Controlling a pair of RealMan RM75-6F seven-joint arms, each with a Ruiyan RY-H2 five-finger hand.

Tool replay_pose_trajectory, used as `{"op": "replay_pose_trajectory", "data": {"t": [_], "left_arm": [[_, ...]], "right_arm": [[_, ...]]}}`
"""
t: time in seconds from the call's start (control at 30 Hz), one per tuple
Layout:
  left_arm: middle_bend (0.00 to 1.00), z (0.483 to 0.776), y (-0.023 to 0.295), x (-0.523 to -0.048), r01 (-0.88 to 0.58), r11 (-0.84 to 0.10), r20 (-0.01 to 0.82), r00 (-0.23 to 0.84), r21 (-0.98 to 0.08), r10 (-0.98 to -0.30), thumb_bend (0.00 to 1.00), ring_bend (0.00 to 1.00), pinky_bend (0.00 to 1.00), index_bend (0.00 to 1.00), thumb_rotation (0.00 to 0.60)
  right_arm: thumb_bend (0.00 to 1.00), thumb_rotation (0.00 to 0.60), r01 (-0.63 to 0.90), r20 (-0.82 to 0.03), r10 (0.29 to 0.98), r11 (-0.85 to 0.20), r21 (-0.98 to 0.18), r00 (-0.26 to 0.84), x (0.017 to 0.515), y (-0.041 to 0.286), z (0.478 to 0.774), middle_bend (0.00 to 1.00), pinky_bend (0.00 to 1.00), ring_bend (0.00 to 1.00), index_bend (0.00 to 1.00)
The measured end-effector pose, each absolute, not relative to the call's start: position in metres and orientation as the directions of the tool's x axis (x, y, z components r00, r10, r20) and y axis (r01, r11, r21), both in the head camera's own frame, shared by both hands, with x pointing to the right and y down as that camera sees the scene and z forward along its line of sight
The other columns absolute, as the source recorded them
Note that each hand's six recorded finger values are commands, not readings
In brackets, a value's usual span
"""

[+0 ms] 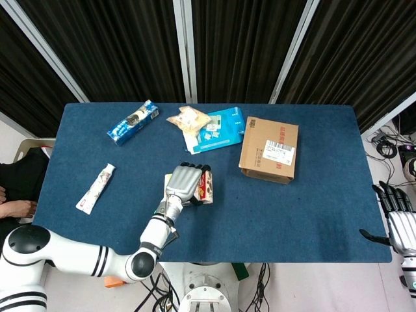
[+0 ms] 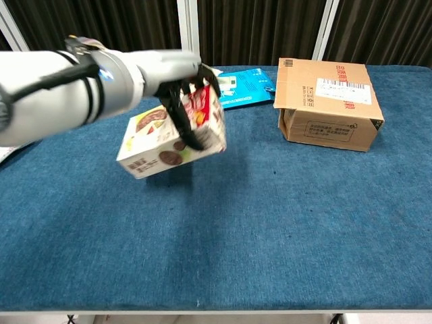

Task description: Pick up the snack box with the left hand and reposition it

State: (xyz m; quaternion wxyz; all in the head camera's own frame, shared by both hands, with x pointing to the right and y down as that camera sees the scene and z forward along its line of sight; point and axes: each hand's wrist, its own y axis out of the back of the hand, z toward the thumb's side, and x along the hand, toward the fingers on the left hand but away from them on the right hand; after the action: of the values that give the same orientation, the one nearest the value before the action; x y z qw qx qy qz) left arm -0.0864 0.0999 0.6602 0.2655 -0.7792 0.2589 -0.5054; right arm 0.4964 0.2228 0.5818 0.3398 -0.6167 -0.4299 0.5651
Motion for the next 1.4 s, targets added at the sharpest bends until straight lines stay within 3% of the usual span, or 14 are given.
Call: {"op": "replay_pose_trajectory", "data": {"t": [0.3, 0.5, 0.8, 1.0, 1.2, 1.4], "left_arm": [[0.34, 0.663, 0.084, -0.110, -0.605, -0.654, 0.504, 0.431, -0.453, -0.748, 0.07, 0.23, 0.17, 0.32, 0.600], [0.34, 0.684, 0.082, -0.132, -0.778, -0.564, 0.418, 0.432, -0.275, -0.799, 0.06, 0.23, 0.16, 0.32, 0.600], [0.34, 0.732, 0.096, -0.155, -0.802, -0.516, 0.365, 0.403, -0.302, -0.839, 0.04, 0.22, 0.15, 0.32, 0.600], [0.32, 0.741, 0.104, -0.154, -0.768, -0.541, 0.339, 0.436, -0.343, -0.834, 0.03, 0.20, 0.12, 0.31, 0.600], [0.15, 0.740, 0.104, -0.157, -0.731, -0.577, 0.341, 0.471, -0.365, -0.813, 0.02, 0.07, 0.06, 0.13, 0.600], [0.11, 0.736, 0.102, -0.162, -0.714, -0.589, 0.343, 0.483, -0.379, -0.806, 0.02, 0.04, 0.04, 0.04, 0.600]], "right_arm": [[0.10, 0.600, 0.138, -0.400, 0.917, -0.394, -0.909, -0.013, 0.495, 0.220, 0.579, 0.00, 0.00, 0.00, 0.00], [0.10, 0.600, 0.132, -0.400, 0.916, -0.395, -0.909, -0.016, 0.492, 0.219, 0.577, 0.00, 0.00, 0.00, 0.00], [0.10, 0.600, 0.123, -0.398, 0.917, -0.392, -0.912, -0.032, 0.491, 0.220, 0.573, 0.00, 0.00, 0.00, 0.00], [0.10, 0.600, 0.121, -0.397, 0.917, -0.390, -0.913, -0.039, 0.490, 0.222, 0.572, 0.00, 0.00, 0.00, 0.00], [0.10, 0.600, 0.124, -0.397, 0.917, -0.390, -0.913, -0.036, 0.488, 0.222, 0.571, 0.00, 0.00, 0.00, 0.00], [0.10, 0.600, 0.129, -0.395, 0.918, -0.388, -0.913, -0.033, 0.488, 0.223, 0.571, 0.00, 0.00, 0.00, 0.00]]}}
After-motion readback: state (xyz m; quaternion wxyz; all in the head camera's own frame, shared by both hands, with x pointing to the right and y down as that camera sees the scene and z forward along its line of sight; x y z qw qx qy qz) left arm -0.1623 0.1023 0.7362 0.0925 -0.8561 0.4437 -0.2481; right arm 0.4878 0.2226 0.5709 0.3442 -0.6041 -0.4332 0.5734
